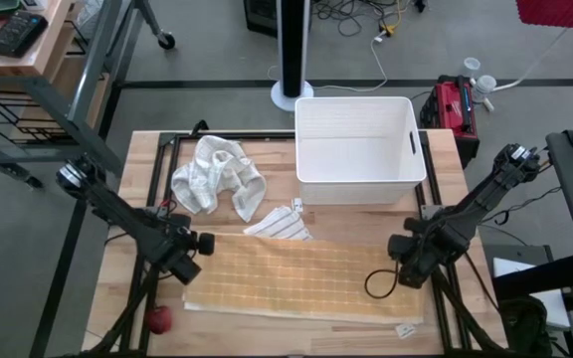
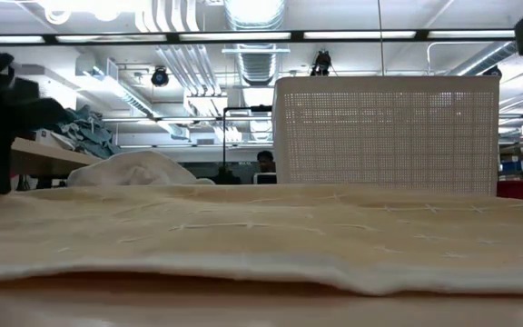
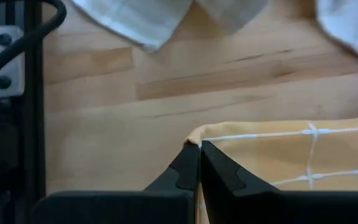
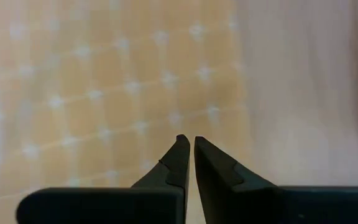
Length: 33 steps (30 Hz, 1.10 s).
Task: Fold towel
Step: Fold the yellow squared towel
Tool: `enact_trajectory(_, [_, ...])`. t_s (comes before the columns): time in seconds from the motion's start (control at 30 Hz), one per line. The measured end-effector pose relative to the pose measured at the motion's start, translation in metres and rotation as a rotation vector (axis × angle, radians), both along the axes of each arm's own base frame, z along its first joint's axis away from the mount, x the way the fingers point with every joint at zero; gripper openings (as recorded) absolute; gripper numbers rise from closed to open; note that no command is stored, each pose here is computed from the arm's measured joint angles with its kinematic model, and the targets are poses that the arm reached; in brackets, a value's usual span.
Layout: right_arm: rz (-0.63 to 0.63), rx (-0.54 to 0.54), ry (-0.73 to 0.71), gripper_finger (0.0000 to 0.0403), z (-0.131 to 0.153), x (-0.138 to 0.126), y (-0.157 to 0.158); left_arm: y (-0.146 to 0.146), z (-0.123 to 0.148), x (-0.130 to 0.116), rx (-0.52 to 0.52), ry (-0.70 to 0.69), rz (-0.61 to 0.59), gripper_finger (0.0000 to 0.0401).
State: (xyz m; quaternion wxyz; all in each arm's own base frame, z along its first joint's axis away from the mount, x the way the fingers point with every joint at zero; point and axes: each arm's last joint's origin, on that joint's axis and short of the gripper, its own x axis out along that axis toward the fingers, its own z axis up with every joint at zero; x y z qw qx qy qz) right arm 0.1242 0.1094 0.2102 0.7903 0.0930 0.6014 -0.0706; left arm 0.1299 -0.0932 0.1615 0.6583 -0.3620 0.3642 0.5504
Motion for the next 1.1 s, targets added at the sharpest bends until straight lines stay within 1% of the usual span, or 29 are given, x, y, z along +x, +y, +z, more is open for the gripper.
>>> enact_trajectory(0.07, [0.019,0.042,-0.053,0.0018,0.0,0.006,0.005,-0.001,-0.002,0.0,-0.036,0.039,0.014,0.0])
enact_trajectory(0.17, [0.046,0.102,-0.136,0.0018,-0.002,0.018,0.014,-0.005,-0.004,-0.002,-0.122,0.13,0.042,0.0])
enact_trajectory(0.23, [0.055,0.118,-0.165,0.0018,-0.005,0.025,0.019,-0.007,-0.005,-0.003,-0.173,0.188,0.056,0.0])
enact_trajectory(0.3, [0.066,0.111,-0.168,0.0018,-0.011,0.033,0.023,-0.01,-0.006,-0.004,-0.187,0.208,0.055,0.0])
enact_trajectory(0.47, [0.061,0.021,-0.054,0.0018,-0.036,0.041,0.026,-0.016,0.002,0.004,-0.182,0.159,0.027,0.0])
enact_trajectory(0.6, [0.074,0.001,0.094,0.0018,-0.056,0.042,0.03,-0.022,0.013,0.011,-0.197,0.128,-0.011,0.0005])
enact_trajectory(0.63, [0.077,-0.006,0.135,0.0018,-0.06,0.041,0.03,-0.024,0.017,0.014,-0.203,0.113,-0.022,0.0007])
enact_trajectory(0.7, [0.077,-0.019,0.195,0.0018,-0.066,0.04,0.03,-0.029,0.025,0.021,-0.207,0.037,-0.054,0.0009])
enact_trajectory(0.8, [0.06,-0.047,0.238,0.0018,-0.068,0.038,0.028,-0.039,0.034,0.037,-0.165,-0.092,-0.151,0.0007])
enact_trajectory(0.87, [0.049,-0.055,0.253,0.0018,-0.067,0.036,0.026,-0.046,0.035,0.048,-0.143,-0.139,-0.202,0.0002])
enact_trajectory(1.0, [0.035,-0.02,0.228,0.0018,-0.057,0.03,0.026,-0.063,0.025,0.068,-0.125,-0.164,-0.256,0.0003])
enact_trajectory(1.1, [0.034,0.037,0.19,0.0018,-0.045,0.024,0.027,-0.075,0.01,0.082,-0.102,-0.129,-0.27,0.0004])
